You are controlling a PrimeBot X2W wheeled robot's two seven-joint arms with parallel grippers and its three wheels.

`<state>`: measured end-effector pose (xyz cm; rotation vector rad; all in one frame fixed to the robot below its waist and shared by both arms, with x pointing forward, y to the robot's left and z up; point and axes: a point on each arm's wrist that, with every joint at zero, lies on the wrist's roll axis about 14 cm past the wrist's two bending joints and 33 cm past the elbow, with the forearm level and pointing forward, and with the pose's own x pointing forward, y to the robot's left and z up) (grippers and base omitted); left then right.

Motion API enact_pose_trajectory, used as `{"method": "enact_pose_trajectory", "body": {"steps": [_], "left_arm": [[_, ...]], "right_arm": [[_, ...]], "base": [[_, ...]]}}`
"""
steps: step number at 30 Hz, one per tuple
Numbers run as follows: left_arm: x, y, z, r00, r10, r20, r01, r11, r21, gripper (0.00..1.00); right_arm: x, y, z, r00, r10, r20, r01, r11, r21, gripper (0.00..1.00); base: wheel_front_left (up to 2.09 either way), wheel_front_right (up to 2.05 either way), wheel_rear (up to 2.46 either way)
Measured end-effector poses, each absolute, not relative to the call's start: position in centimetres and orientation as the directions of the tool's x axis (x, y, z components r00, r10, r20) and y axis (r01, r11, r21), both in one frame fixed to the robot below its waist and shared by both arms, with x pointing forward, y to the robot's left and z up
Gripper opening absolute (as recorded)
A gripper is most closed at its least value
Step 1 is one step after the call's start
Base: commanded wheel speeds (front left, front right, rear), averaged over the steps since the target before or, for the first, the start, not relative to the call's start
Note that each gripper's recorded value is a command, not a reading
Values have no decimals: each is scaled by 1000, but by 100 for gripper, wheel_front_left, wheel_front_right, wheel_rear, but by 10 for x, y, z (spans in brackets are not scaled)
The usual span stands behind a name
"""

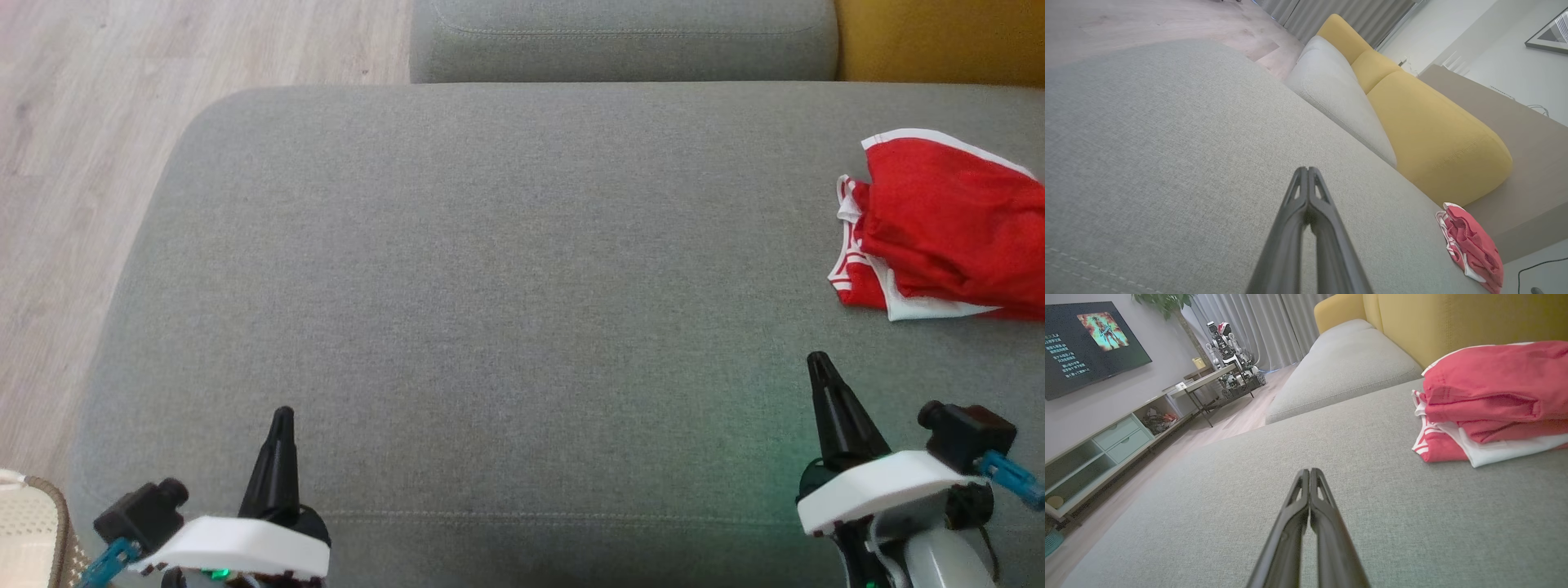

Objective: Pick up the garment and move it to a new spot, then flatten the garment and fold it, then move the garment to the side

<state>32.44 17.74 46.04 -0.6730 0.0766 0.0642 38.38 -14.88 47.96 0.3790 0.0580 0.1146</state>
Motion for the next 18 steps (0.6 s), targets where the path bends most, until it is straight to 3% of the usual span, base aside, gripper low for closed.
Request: {"method": "enact_pose_trajectory", "body": {"steps": [18], "left_arm": [[332, 183, 460, 993, 44, -109, -110, 673, -731, 0]], "right_arm": [[382, -162, 475, 995, 75, -71, -24, 834, 551, 0]], "base": [[0, 0, 0]]}}
